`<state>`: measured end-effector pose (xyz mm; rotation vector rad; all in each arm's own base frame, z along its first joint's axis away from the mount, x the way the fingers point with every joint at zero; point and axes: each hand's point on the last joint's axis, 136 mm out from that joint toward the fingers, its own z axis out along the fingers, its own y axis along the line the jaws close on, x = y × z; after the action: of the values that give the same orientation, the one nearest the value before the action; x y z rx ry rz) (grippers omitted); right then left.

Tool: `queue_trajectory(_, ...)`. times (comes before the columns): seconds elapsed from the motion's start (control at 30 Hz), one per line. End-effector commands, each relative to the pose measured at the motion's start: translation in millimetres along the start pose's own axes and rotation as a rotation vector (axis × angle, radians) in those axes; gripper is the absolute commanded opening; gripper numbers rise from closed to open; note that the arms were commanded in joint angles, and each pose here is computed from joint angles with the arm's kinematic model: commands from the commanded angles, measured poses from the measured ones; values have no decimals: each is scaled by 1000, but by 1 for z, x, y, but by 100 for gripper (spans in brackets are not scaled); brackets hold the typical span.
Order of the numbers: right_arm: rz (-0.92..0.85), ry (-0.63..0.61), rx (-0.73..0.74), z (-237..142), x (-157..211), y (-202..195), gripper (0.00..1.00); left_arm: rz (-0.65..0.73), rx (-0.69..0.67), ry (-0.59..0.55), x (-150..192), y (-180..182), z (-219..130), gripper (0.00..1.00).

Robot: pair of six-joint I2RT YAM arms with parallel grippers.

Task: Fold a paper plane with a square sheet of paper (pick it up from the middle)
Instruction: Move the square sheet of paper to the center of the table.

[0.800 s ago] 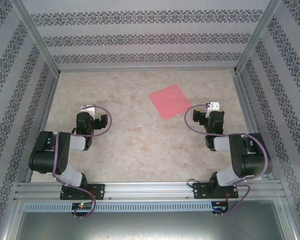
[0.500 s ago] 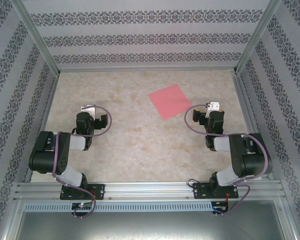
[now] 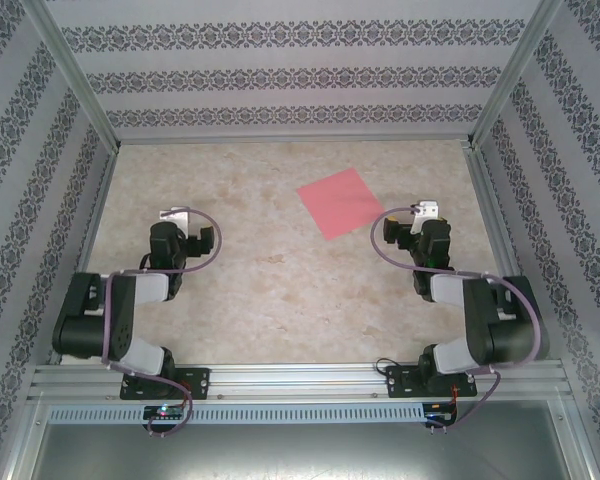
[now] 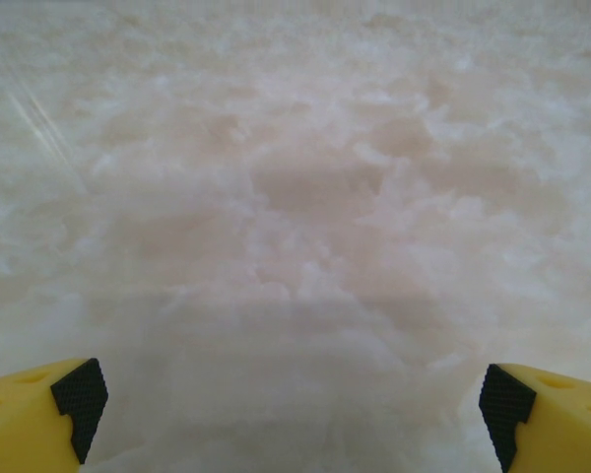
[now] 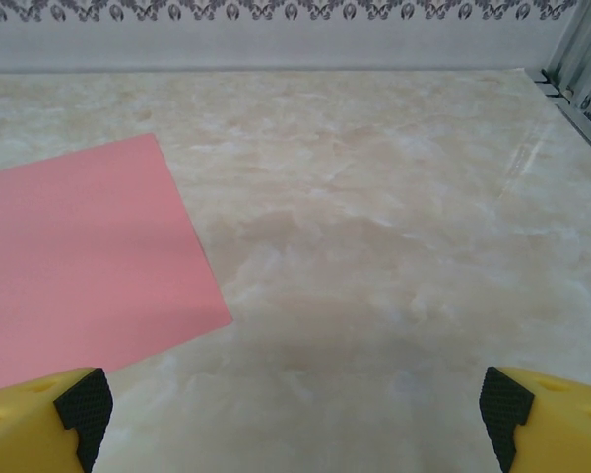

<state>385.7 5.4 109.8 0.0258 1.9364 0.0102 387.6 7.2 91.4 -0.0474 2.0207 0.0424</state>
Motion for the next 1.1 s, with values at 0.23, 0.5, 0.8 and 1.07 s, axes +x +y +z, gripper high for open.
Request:
queue_trajectory(0.23,27,-11,-262,-32,-92,72,98,-250,101,15,-73,-21,-31,100)
queue_trajectory(0.5,-4,157,-385,4,-90,131,97,-424,318,178,-60,-78,-19,100)
queue_trajectory(0.8,-56,471,-434,58,-48,160,98,-497,465,318,-39,-132,-19,100)
queue_trajectory(1.07,-214,674,-373,93,-7,149,97,-473,490,420,-13,-155,-20,100)
